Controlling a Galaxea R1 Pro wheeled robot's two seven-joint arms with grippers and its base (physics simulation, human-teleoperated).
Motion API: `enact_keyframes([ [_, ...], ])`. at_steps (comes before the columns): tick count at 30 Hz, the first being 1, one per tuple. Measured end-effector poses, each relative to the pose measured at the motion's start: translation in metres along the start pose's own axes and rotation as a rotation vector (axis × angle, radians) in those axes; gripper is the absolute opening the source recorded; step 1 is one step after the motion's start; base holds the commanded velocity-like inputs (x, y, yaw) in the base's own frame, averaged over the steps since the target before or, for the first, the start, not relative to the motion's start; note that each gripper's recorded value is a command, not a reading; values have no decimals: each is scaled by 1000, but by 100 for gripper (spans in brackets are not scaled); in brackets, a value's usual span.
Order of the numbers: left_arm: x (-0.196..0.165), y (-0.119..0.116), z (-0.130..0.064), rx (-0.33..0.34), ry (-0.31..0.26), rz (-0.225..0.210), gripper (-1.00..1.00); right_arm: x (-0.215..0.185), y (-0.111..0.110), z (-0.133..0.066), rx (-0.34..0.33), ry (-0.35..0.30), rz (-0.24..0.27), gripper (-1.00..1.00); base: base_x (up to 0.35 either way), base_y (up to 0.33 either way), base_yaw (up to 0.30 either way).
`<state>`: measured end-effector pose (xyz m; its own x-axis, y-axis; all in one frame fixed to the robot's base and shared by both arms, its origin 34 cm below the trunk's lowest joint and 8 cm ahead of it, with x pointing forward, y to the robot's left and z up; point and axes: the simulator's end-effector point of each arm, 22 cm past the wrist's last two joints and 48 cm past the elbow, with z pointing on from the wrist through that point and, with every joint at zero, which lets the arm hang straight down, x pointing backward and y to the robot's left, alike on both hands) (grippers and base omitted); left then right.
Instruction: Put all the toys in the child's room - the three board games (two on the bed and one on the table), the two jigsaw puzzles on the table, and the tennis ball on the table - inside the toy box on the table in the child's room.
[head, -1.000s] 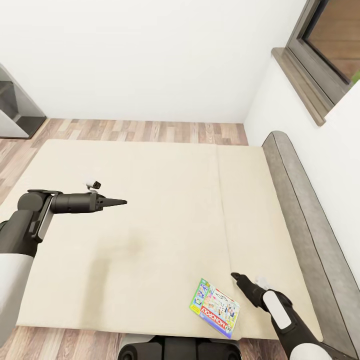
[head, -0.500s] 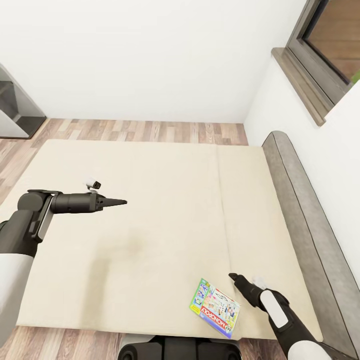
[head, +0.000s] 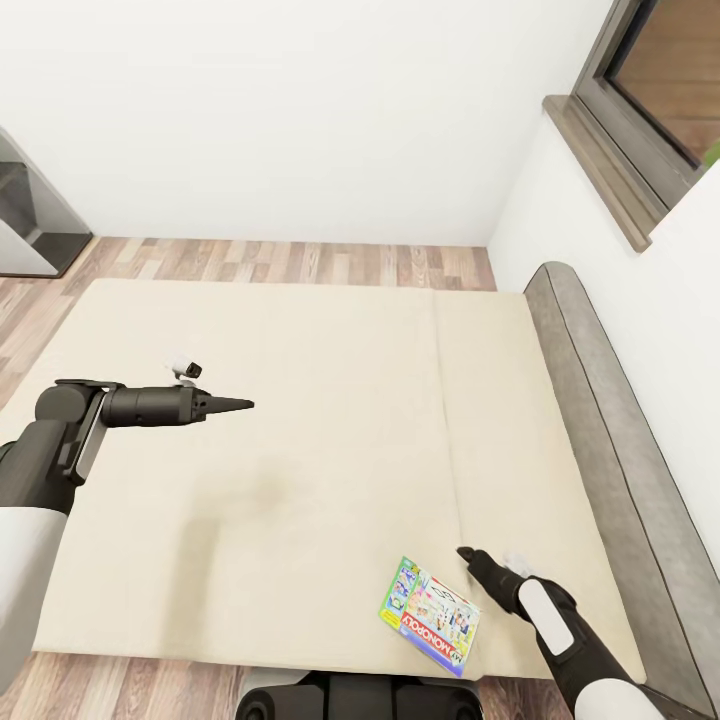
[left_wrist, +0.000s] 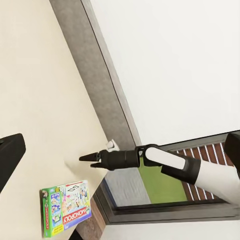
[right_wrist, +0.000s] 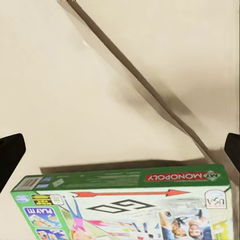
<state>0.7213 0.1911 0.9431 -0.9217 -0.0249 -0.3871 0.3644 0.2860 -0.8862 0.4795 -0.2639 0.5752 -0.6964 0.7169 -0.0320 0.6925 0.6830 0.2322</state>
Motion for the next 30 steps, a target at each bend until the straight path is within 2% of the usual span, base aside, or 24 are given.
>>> enact_keyframes([
  [6,0,0,0,0,0,0,100,-5,-10,0,40,-19,-68,100,0,0,0],
  [8,0,0,0,0,0,0,100,-7,-12,1,48,-25,-76,100,0,0,0],
  [18,0,0,0,0,0,0,100,-9,-15,4,74,-20,-87,100,0,0,0],
  [24,0,0,0,0,0,0,100,-3,-27,11,149,20,-88,100,0,0,0],
  [30,0,0,0,0,0,0,100,1,-33,13,179,41,-88,100,0,0,0],
])
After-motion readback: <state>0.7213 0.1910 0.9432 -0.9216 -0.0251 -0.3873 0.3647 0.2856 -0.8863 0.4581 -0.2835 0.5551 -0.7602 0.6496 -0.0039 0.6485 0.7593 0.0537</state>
